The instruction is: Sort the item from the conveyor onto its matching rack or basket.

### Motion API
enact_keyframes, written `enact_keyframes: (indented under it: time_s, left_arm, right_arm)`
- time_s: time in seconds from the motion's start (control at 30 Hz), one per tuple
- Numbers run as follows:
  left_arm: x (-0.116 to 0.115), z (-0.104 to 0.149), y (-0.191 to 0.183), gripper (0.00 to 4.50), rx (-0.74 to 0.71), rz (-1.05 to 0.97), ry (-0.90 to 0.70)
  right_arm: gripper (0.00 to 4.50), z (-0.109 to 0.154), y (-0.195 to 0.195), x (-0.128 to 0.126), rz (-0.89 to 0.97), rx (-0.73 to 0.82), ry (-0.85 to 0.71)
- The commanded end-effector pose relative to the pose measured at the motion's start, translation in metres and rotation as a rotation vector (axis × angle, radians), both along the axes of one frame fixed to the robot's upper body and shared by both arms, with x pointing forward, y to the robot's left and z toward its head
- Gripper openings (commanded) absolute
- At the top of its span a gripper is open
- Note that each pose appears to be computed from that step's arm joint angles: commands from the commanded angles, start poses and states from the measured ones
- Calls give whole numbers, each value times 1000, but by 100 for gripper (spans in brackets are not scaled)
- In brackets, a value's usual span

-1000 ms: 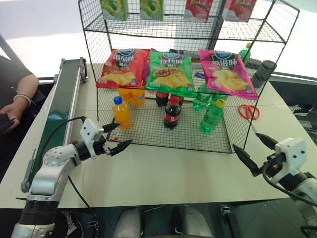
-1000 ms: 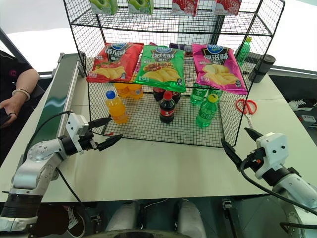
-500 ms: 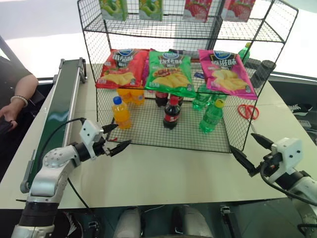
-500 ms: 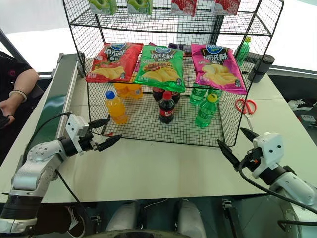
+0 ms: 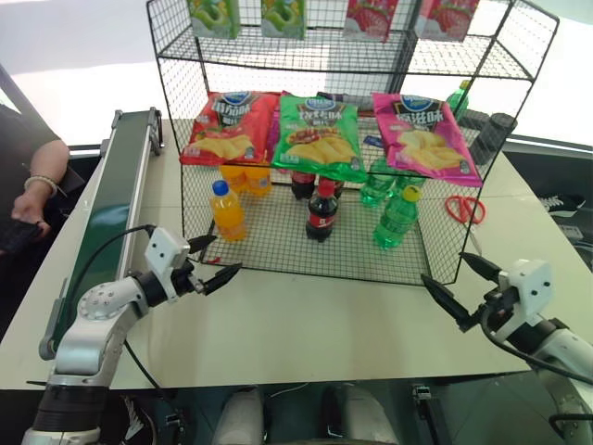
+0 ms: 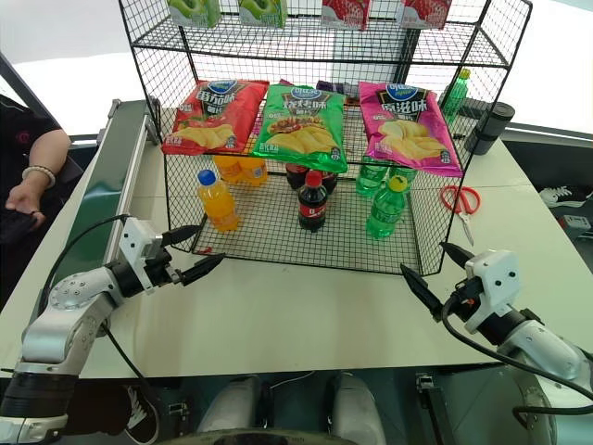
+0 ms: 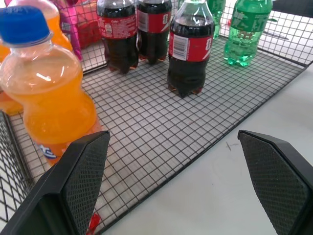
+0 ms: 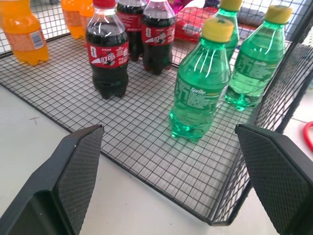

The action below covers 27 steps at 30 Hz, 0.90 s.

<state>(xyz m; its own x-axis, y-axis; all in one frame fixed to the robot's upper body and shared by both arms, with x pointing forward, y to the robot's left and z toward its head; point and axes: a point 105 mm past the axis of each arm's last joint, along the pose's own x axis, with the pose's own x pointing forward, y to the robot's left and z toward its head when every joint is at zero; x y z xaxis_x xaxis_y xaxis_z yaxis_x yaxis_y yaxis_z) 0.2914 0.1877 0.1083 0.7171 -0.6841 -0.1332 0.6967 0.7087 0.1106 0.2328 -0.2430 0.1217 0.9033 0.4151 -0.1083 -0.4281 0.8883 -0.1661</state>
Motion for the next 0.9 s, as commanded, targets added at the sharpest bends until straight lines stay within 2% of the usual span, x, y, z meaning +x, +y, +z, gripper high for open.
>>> enact_keyframes:
  time_s: [0.03, 0.43, 0.9]
  left_arm:
    - [1, 17, 5, 450, -5, 20, -67]
    - [-1, 20, 14, 450, -40, 83, -70]
    - [0, 19, 23, 450, -36, 178, -89]
  right_arm:
    - [447, 7, 4, 2, 23, -8, -43]
    - [447, 4, 9, 2, 51, -1, -36]
    - [447, 0, 16, 17, 92, 6, -35]
